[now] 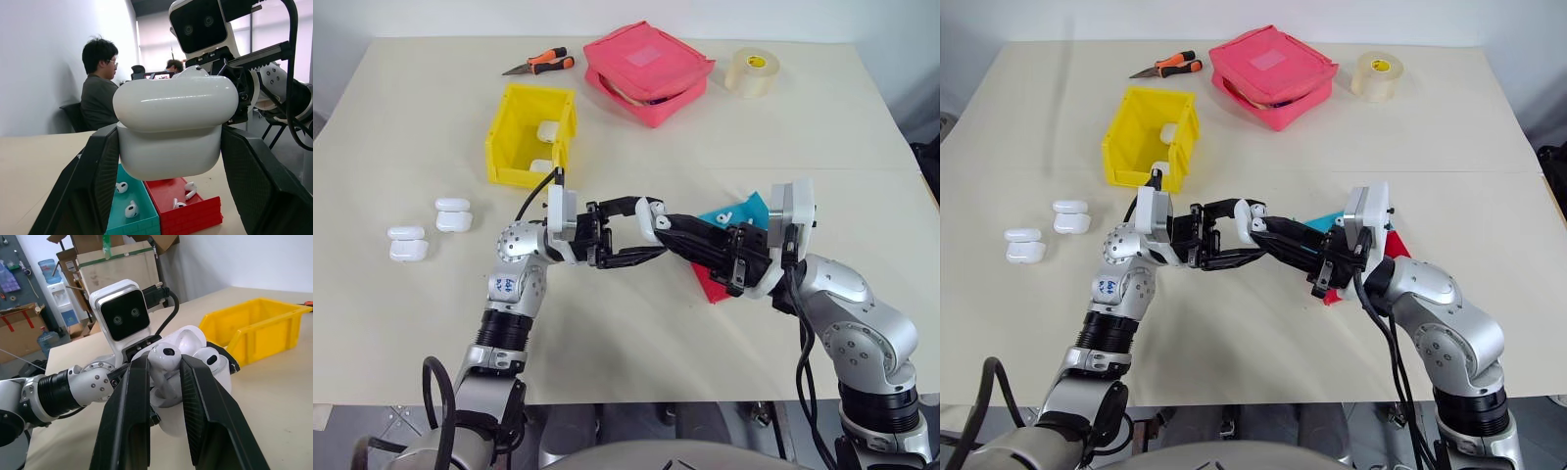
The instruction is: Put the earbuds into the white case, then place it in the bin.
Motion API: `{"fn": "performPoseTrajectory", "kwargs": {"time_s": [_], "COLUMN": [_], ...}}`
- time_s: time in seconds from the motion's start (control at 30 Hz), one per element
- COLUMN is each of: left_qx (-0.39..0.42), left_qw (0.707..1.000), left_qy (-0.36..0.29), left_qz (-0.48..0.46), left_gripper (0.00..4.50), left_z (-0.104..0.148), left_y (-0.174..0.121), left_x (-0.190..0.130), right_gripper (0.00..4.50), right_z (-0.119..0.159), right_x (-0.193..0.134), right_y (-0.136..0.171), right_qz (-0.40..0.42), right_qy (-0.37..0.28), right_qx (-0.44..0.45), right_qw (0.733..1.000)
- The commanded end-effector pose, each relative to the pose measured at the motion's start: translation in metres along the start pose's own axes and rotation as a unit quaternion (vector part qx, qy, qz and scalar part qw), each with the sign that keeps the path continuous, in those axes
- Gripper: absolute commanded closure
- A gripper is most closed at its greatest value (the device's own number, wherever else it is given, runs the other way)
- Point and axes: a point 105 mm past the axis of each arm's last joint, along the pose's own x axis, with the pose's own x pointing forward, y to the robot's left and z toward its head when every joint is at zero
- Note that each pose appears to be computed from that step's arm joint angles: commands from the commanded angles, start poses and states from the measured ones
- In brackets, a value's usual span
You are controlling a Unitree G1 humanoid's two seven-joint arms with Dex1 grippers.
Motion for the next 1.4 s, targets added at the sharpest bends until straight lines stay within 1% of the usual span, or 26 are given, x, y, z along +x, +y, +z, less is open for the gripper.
{"fn": "performPoseTrajectory", "kwargs": {"time_s": [0.03, 0.47, 0.9, 1.1, 1.27, 1.33, 1.4], "left_qx": [0.047, 0.069, 0.058, 0.063, 0.065, 0.066, 0.065], "left_qw": [0.998, 0.996, 0.998, 0.997, 0.997, 0.997, 0.997], "left_qy": [-0.042, -0.047, -0.035, -0.042, -0.041, -0.040, -0.039], "left_qz": [-0.002, 0.010, 0.004, 0.005, 0.005, 0.005, 0.005], "left_gripper": [1.72, 1.72, 1.72, 1.72, 1.72, 1.72, 1.72], "left_z": [0.025, 0.026, 0.022, 0.025, 0.025, 0.024, 0.024], "left_y": [0.006, 0.013, 0.012, 0.012, 0.012, 0.012, 0.012], "left_x": [0.006, 0.005, 0.004, 0.004, 0.004, 0.004, 0.005], "right_gripper": [3.99, 3.99, 3.99, 3.99, 3.99, 3.26, 2.71], "right_z": [-0.022, -0.029, -0.018, -0.027, -0.028, -0.027, -0.025], "right_x": [-0.007, -0.010, -0.007, -0.011, -0.012, -0.011, -0.010], "right_y": [-0.010, -0.012, -0.013, -0.015, -0.013, -0.012, -0.012], "right_qz": [-0.032, -0.051, -0.055, -0.065, -0.061, -0.058, -0.056], "right_qy": [0.050, 0.073, 0.051, 0.068, 0.071, 0.069, 0.065], "right_qx": [0.016, 0.027, 0.011, 0.022, 0.028, 0.025, 0.018], "right_qw": [0.998, 0.996, 0.997, 0.995, 0.995, 0.996, 0.996]}}
